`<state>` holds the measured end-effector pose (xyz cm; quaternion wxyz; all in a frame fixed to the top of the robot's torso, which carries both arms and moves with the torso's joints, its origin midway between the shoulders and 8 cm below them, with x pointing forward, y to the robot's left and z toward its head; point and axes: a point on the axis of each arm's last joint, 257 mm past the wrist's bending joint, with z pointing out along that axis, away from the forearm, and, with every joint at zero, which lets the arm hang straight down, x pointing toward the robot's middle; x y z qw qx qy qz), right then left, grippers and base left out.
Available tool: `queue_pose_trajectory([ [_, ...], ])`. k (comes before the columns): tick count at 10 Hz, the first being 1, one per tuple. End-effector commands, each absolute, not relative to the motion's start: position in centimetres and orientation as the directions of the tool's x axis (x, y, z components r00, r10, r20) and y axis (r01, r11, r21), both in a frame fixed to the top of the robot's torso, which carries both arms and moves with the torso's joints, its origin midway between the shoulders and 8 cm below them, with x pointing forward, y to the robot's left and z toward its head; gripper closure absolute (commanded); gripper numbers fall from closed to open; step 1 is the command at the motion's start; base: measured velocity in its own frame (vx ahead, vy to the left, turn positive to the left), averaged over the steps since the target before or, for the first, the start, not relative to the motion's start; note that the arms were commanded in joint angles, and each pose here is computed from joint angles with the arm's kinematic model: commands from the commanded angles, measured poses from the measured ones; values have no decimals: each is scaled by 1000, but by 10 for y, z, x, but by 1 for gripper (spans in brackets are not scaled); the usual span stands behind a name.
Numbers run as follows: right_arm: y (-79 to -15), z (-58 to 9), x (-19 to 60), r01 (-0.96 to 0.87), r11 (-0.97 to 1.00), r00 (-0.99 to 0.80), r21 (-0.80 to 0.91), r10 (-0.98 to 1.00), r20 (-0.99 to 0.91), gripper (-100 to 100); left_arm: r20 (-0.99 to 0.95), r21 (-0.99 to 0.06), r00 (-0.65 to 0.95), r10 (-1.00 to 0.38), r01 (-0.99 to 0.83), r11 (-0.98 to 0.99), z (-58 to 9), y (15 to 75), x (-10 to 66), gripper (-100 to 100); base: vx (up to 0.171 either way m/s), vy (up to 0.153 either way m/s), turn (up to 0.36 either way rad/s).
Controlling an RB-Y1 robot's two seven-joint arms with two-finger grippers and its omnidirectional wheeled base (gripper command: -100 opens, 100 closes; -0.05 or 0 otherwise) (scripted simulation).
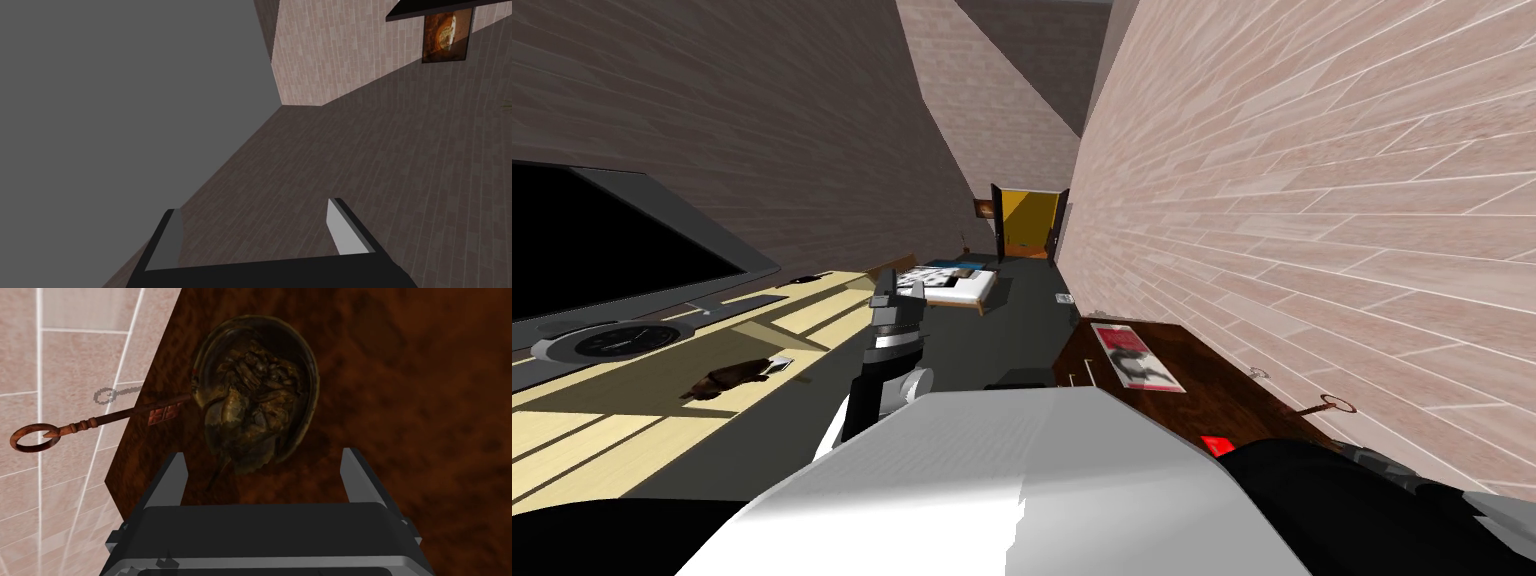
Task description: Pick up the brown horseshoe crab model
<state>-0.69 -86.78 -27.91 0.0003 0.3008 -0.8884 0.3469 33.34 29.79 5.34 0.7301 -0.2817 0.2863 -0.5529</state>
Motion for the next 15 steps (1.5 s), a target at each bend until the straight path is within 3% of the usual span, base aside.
queue_pose_trajectory([
  [1,-867,-282,-7,-521,588,-831,-619,-517,207,-100,-107,-728,225,-969,646,230,53,298,333,0,-94,-21,125],
  [9,-865,-292,-13,-483,618,-861,-621,-465,207,-100,-106,-728,225,-969,646,230,53,298,333,0,-74,-21,90],
  [10,-865,-292,-13,-480,618,-862,-622,-462,206,100,-107,-728,225,-969,646,230,53,298,333,0,-6,-1,-5],
  [14,-865,-291,-13,-479,618,-863,-624,-461,205,100,-107,-728,225,-969,646,230,53,298,333,0,0,0,0],
  [15,-866,-291,-12,-478,618,-863,-624,-461,205,0,-107,-728,225,-969,646,230,53,298,333,0,0,0,0],
])
